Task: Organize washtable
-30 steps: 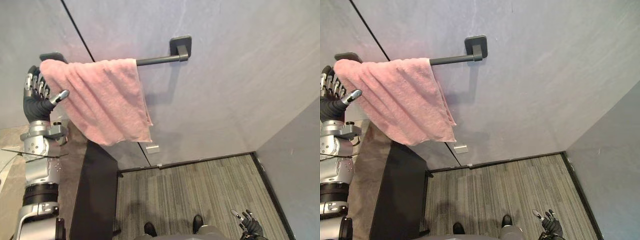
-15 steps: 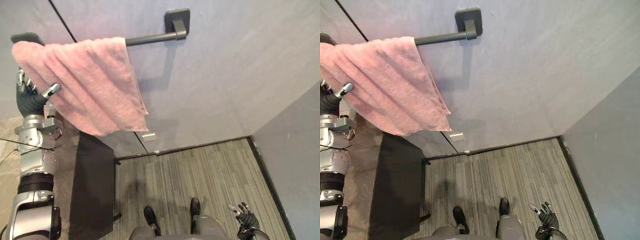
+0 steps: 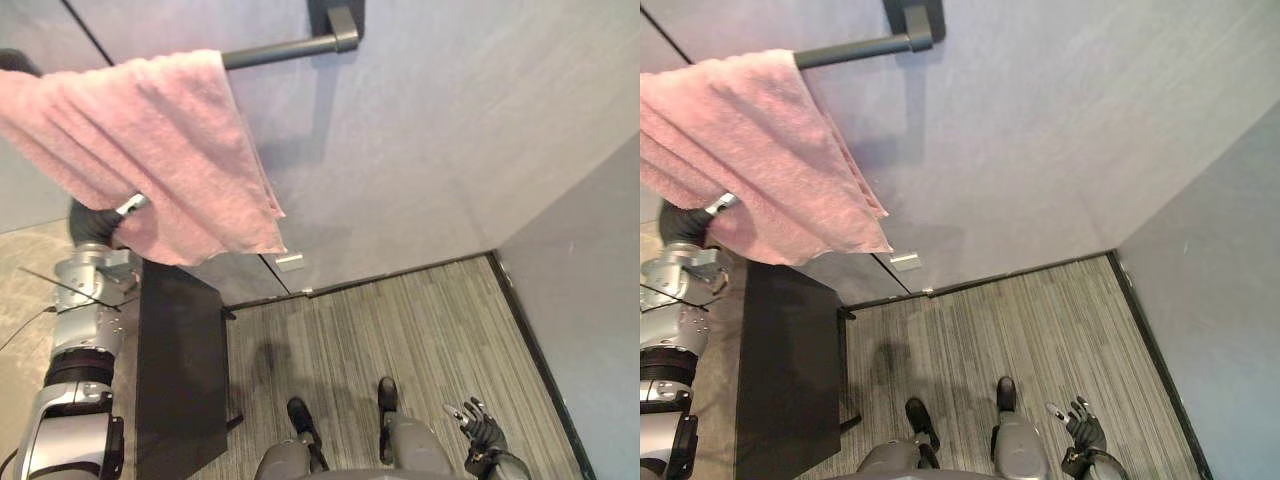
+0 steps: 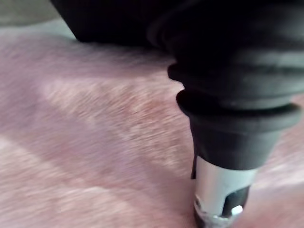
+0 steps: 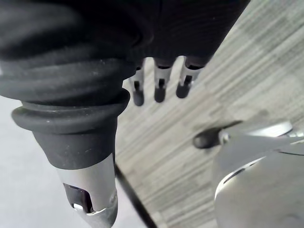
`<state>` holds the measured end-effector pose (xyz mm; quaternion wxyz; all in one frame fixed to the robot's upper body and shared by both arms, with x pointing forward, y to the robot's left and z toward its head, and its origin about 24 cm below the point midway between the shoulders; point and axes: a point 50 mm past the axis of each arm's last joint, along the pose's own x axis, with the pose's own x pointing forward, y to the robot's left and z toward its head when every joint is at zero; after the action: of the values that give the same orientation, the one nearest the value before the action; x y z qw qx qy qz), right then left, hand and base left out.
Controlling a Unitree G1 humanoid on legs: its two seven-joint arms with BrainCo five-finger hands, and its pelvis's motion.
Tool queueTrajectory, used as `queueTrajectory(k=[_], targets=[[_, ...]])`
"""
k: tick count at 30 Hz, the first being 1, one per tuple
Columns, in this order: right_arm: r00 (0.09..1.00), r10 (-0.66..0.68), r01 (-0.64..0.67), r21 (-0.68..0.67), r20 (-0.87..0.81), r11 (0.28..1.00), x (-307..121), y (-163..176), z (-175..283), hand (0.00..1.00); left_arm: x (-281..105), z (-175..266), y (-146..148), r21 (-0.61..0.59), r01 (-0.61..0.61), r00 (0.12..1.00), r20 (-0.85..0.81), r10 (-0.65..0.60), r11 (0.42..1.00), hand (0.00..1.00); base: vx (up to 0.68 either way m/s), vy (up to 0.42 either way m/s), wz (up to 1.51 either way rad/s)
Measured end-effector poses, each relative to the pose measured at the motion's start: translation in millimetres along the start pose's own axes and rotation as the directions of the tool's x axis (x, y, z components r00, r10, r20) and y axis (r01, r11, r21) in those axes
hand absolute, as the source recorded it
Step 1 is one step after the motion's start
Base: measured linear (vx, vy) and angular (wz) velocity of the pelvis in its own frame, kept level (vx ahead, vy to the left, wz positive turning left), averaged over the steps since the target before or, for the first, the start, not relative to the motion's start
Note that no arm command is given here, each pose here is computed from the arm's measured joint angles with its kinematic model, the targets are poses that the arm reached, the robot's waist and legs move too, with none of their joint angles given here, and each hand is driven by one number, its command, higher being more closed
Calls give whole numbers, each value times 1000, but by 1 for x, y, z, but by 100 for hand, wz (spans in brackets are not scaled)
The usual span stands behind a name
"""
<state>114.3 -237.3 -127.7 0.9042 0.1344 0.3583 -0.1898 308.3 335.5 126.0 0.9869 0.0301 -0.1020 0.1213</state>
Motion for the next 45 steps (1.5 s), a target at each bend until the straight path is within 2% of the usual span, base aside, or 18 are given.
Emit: queueTrajectory(k=[13,14,19,22,25,28,30,33,35,36,40,45], targets=[[1000,8,-8,-7,25,1000,0,1,4,0,-3,-17,-18,-13,38,998,-50,-38,999,0,35,-5,-5],[1000,8,-8,-7,25,1000,0,1,5,0,-4,-18,-20,-17,39,998,-52,-40,999,100,-38,-3,-2],[999,9,-8,-10,37,1000,0,1,8,0,-4,-20,-22,-29,33,998,-55,-34,999,100,-27,-6,-3],[987,49,-49,-2,152,999,-2,8,32,0,-3,-15,-19,-37,3,999,-35,-4,999,100,7,-2,-2],[929,175,-155,-87,326,984,-10,23,78,0,-1,-7,-22,-41,6,1000,-1,-6,999,100,26,-4,-9],[758,418,-317,-278,501,907,-35,57,137,0,0,-1,-24,-41,17,1000,27,-16,999,100,12,-3,-2],[601,575,-379,-435,555,816,-56,79,174,0,2,8,-22,-23,28,998,55,-27,999,100,0,0,0],[406,721,-418,-588,561,692,-81,102,215,0,5,23,-21,-4,42,994,104,-42,999,100,0,0,0],[321,789,-416,-670,524,615,-92,115,231,0,7,31,-18,-1,44,991,129,-44,999,100,0,0,0],[278,824,-405,-717,494,567,-96,123,241,0,8,35,-18,-1,44,989,141,-43,999,100,0,0,0],[182,878,-362,-801,442,478,-110,143,267,0,12,44,-18,8,53,985,167,-53,999,100,-9,2,2],[79,902,-338,-839,425,426,-126,163,290,0,13,44,-21,15,83,983,165,-84,996,100,0,0,0]])
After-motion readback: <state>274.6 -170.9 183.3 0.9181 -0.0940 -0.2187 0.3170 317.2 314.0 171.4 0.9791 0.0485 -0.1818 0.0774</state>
